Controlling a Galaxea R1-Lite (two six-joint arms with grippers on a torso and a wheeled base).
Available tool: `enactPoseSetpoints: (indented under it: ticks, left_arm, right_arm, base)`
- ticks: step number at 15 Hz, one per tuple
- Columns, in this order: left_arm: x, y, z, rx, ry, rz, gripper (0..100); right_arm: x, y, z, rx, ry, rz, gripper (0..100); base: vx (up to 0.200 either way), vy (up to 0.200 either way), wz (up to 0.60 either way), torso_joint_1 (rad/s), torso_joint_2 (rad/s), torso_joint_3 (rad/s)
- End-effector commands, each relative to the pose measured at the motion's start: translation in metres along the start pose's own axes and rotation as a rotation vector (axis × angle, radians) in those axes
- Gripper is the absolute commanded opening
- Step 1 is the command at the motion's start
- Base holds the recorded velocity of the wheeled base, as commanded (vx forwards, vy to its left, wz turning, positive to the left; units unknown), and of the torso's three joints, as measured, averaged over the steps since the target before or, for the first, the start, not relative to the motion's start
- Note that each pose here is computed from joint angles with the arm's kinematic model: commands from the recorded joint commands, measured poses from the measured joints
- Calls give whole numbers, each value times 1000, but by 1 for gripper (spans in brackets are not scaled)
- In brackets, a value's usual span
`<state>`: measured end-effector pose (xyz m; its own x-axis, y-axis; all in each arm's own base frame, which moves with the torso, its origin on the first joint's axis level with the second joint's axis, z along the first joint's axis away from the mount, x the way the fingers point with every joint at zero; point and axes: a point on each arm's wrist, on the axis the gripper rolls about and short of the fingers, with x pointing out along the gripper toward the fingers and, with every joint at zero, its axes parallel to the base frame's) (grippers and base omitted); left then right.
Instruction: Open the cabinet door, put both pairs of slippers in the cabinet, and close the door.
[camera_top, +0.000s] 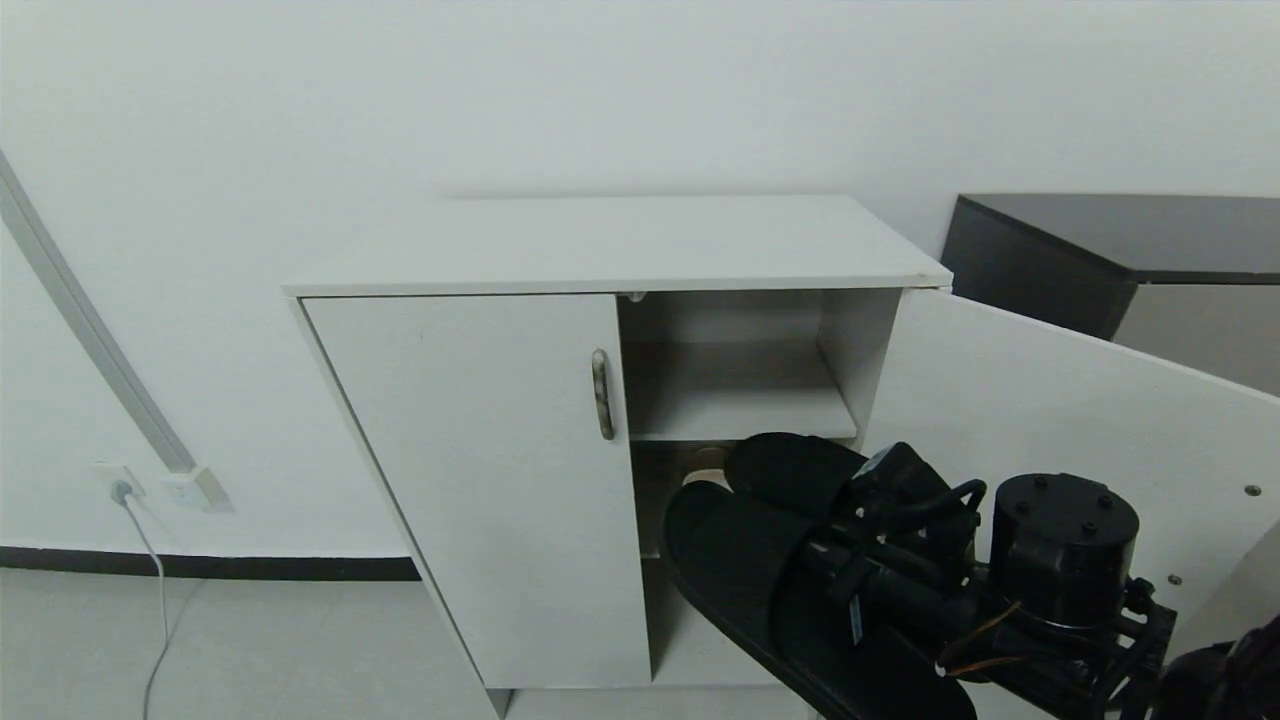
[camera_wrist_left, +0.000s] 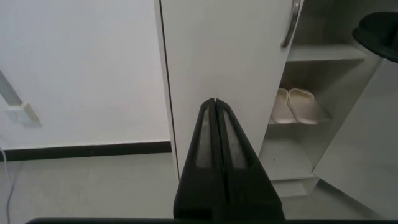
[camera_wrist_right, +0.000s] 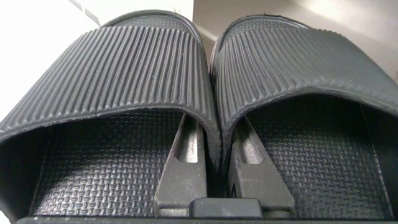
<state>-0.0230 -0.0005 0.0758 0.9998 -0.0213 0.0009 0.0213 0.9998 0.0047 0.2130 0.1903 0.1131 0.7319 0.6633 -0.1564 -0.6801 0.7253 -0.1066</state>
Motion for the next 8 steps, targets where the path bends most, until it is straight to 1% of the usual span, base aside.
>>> enactPoseSetpoints:
  ticks: [1,4,8]
  left_arm:
    - [0,0,0,0,1,1,0]
    - [0,0,0,0,1,1,0]
    - [0,0,0,-2,1,1,0]
  right_arm:
    - [0,0,0,-1,1,2,0]
    - [0,1,-1,-1,4,2,0]
    - [0,1,-1,-2,2,3,0]
  base:
    - [0,0,0,-110,476,344]
    - [0,0,0,-95,455,357]
    - [0,0,0,-44,447,388]
